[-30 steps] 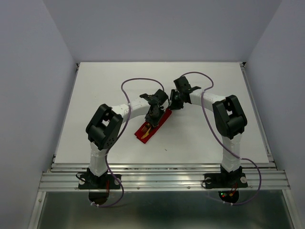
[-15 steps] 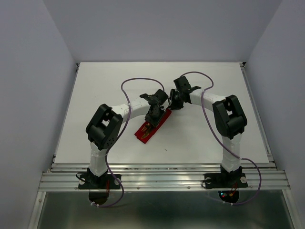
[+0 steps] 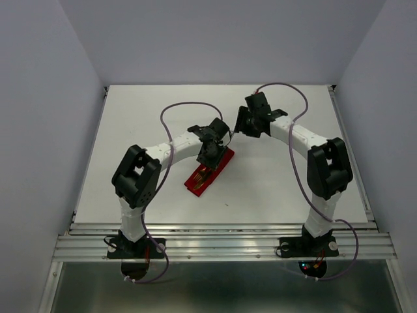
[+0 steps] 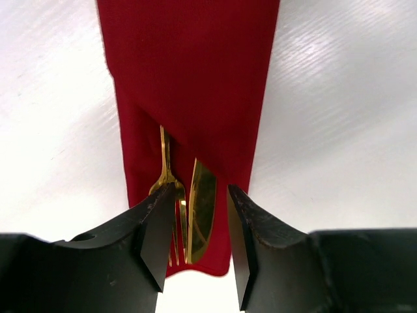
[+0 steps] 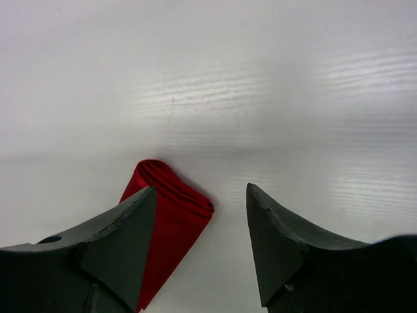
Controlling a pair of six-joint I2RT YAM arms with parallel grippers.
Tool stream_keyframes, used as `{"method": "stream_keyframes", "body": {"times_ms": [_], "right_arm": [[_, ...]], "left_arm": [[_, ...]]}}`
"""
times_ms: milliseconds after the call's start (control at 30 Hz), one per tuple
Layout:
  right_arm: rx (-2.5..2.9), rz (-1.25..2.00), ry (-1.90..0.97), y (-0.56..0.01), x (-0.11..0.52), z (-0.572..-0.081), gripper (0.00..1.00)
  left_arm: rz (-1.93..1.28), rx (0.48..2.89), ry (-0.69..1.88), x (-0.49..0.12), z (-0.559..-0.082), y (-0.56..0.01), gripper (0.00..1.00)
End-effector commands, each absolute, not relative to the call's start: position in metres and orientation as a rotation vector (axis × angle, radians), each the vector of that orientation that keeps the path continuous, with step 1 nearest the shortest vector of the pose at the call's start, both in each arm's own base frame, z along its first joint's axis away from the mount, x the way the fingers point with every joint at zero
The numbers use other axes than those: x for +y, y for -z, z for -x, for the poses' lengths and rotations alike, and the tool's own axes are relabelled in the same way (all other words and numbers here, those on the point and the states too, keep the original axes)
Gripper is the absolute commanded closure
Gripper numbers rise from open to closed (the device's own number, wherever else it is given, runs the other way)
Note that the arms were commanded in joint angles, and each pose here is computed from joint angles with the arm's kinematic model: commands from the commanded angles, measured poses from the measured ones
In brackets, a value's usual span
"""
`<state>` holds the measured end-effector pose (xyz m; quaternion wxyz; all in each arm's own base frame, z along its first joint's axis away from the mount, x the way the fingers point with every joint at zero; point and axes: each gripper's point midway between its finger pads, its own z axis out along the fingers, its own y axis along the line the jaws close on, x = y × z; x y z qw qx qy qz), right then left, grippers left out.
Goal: Fold the napkin into a case and place the utensils inside
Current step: Stuff the knife into the folded napkin, then reset both arms
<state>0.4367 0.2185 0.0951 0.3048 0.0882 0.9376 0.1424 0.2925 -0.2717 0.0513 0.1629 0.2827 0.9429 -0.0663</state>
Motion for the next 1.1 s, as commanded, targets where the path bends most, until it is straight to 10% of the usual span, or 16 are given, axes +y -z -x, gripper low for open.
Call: {"method": "stream_keyframes", "body": {"times_ms": [0,133,667,1067], "right_arm": [[2.285,-0.292,-0.228,-0.172,0.174,-0.458,0.27],[2.231,-0.343,-0.084,-0.196,0.144,-0.448,0.0],[2.225,-0.573,0.193,-0.193,0.055,-0.324,0.0],[2.135,-0.644,0.18,-0.19,0.033,-0.291,0.0]], "left_arm": [[-0.712,2.569,0.27,-0.273,-0.294,-0.116,0.51],[-0.631,2.505,0.277,-0.264,-0.294,-0.151,0.51],[-0.189,2.169,0.434,-0.23,-0.289,-0.297,0.51],[-0.131,2.138,0.504,-0.23,-0.284,-0.303,0.51]]}}
